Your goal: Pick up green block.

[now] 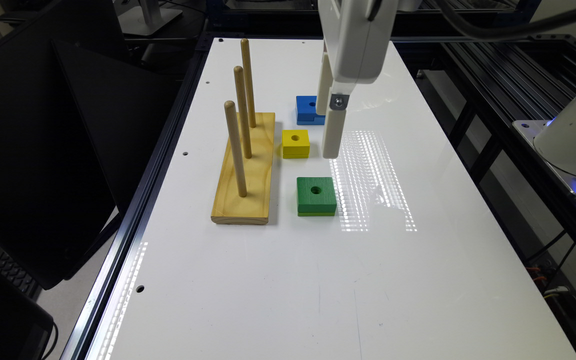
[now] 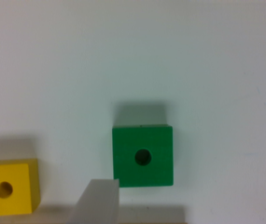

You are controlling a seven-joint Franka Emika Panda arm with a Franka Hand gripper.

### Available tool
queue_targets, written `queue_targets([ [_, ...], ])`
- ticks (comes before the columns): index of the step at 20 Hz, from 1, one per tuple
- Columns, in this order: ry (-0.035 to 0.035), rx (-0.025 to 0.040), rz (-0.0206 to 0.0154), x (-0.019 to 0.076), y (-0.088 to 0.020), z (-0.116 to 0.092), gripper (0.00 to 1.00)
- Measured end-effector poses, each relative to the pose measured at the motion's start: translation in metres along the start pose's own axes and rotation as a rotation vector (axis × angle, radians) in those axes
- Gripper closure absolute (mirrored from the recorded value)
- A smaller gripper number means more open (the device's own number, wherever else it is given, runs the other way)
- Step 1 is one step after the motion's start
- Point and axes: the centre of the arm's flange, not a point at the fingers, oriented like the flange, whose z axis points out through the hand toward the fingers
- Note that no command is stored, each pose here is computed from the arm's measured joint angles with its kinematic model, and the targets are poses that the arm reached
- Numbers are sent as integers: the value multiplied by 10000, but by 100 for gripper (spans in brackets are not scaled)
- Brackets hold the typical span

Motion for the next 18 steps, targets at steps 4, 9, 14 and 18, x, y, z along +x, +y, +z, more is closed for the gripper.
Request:
queue_targets([
  [4,-93,-74,1,4,4,73,0],
  [9,-122,-90,8,10,5,101,0],
  [14,-185,-130,-4,13,8,176,0],
  [18,-235,-92,-51,54,2,387,0],
])
